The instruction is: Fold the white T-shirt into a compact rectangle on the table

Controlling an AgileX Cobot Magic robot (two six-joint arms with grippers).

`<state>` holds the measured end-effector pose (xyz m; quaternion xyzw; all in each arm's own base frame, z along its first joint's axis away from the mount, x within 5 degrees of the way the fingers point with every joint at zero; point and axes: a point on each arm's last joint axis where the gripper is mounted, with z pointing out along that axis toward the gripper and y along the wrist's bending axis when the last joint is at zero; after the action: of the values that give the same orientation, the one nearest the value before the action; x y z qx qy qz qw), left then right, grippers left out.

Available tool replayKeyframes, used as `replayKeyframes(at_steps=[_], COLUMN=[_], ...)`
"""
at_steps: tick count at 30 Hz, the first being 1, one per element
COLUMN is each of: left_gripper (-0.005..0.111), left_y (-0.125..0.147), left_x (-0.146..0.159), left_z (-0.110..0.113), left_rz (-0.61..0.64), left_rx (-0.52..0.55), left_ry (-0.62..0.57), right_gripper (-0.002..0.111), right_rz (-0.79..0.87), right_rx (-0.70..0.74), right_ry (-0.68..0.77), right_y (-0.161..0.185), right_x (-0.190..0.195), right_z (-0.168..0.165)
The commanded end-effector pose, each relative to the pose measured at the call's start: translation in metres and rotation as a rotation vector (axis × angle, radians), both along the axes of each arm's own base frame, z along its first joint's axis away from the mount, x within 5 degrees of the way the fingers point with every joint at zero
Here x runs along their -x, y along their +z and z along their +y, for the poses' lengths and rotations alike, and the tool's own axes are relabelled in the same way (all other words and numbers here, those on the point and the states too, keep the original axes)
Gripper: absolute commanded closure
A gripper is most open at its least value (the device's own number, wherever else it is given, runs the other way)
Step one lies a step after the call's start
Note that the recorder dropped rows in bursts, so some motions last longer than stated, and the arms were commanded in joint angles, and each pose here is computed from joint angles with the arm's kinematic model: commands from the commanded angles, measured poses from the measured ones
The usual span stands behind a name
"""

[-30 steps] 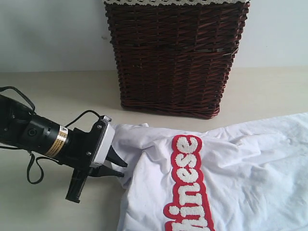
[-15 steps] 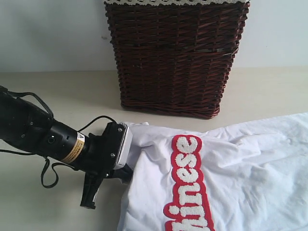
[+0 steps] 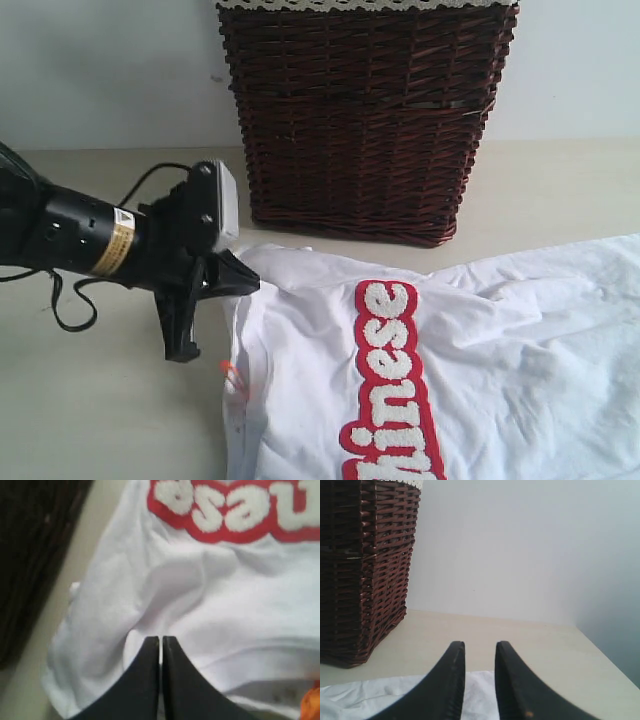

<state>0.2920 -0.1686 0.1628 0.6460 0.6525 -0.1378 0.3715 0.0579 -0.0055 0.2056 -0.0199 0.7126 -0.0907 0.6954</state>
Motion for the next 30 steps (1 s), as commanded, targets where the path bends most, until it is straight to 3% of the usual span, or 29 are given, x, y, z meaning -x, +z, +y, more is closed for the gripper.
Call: replayKeyframes(at_steps=[1,4,7,14,19,25,27,30], left_gripper=[0.107,0.107,0.107,0.105,0.081,0.046,0.04,0.04], left_y=[0.031,0.039,0.032,-0.003,-0.01,-0.006,-0.002,0.011], left_x=[0.007,0.008,0.013,0.025,0.02,0.027,0.031,0.019], left_z=[0.011,0.019,0.026,0.047,0.056,0.048,0.043,0.037], left_rz=[0.125,0.206,0.256,0.276,0.243,0.477,0.511,0.424], left_rx=[0.189,0.255,0.257,0.116,0.052,0.199,0.234,0.312], left_ry=[0.032,0.087,0.128,0.299,0.411,0.505,0.458,0.404], right_gripper=[0.085,0.085,0.085,0.085,0.085,0.085,0.085,0.085], right_rz=[-0.001,-0.001,-0.001,-0.001,-0.001,-0.001,-0.001,-0.001], right_rx=[0.003,0.003,0.003,0.003,0.003,0.003,0.003,0.003], right_ry=[0.003,0.003,0.003,0.003,0.003,0.003,0.003,0.003], right_y=[-0.001,-0.001,-0.001,-0.001,-0.001,-0.001,-0.001,-0.001], right_x=[0.0,0.0,0.0,0.0,0.0,0.0,0.0,0.0], right_z=[0.0,0.0,0.0,0.0,0.0,0.0,0.0,0.0])
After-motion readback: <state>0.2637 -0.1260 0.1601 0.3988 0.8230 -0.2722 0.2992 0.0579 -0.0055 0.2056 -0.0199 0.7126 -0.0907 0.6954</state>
